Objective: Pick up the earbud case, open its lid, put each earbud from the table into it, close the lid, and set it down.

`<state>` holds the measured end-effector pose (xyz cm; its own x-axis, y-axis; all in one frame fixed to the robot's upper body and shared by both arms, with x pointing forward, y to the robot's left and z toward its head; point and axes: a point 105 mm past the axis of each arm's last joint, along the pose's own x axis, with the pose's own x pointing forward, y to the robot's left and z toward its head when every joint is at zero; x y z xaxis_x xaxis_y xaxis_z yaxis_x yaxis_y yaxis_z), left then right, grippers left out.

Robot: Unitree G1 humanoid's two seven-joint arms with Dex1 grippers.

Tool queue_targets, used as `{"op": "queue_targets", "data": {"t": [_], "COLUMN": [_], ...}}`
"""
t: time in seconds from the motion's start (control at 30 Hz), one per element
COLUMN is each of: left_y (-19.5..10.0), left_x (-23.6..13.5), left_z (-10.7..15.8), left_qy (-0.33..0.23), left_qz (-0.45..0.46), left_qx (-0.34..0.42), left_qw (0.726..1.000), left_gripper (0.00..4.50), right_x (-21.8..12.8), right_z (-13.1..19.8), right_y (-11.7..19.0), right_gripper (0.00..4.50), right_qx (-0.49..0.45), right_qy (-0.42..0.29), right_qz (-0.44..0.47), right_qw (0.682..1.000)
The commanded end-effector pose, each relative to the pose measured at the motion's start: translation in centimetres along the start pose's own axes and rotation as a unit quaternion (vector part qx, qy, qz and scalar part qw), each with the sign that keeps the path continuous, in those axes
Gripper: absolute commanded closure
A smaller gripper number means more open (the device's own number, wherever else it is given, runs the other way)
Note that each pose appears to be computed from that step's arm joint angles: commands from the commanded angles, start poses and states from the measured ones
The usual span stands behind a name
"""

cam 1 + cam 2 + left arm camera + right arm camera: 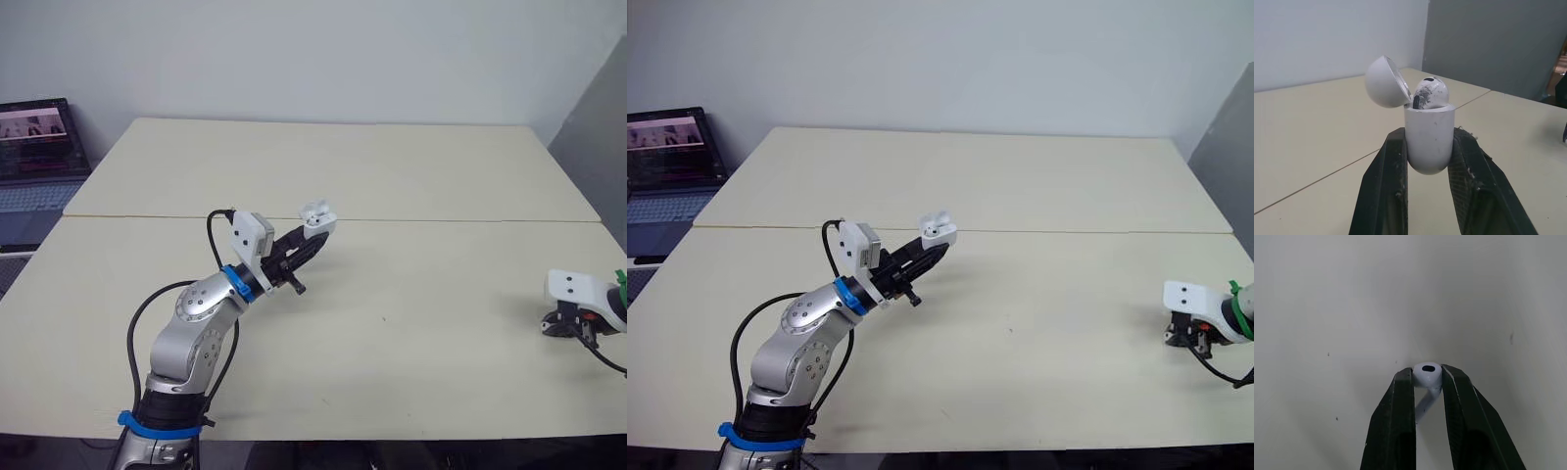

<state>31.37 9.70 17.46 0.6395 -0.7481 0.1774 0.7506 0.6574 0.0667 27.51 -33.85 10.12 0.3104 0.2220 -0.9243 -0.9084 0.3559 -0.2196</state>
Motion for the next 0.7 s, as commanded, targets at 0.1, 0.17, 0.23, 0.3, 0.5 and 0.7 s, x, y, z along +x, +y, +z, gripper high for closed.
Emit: {"op": "queue_targets", "data": {"t": [0.1,0.17,0.23,0.3,0.5,0.7], "left_y": [-0.2,-0.2,-0.3,-0.3,-0.5,-0.5], "left_x": [-0.3,-0.5,-0.6,-0.6,-0.5,-0.4], "left_z": [1.3,1.3,1.2,1.2,1.3,1.6], "left_qy": [-0.018,-0.015,-0.013,-0.012,-0.011,-0.011], "left_qz": [0.002,0.001,0.0,-0.001,-0.005,-0.007], "left_qx": [0.02,0.02,0.02,0.02,0.019,0.02], "left_qw": [1.0,1.0,1.0,1.0,1.0,1.0], "left_gripper": [3.77,3.77,3.77,3.77,3.77,3.77], "right_x": [0.8,0.7,0.5,0.4,0.7,1.4], "right_z": [-0.3,0.3,0.9,1.6,2.2,1.4], "right_y": [-1.2,-1.2,-1.1,-1.1,-1.2,-0.8], "right_gripper": [4.09,4.09,4.09,4.09,4.09,4.09], "right_qx": [0.009,0.007,-0.002,-0.016,-0.027,-0.02], "right_qy": [-0.02,-0.034,-0.042,-0.047,-0.043,-0.03], "right_qz": [-0.037,-0.034,-0.03,-0.028,-0.027,-0.02], "right_qw": [0.999,0.999,0.999,0.998,0.998,0.999]}}
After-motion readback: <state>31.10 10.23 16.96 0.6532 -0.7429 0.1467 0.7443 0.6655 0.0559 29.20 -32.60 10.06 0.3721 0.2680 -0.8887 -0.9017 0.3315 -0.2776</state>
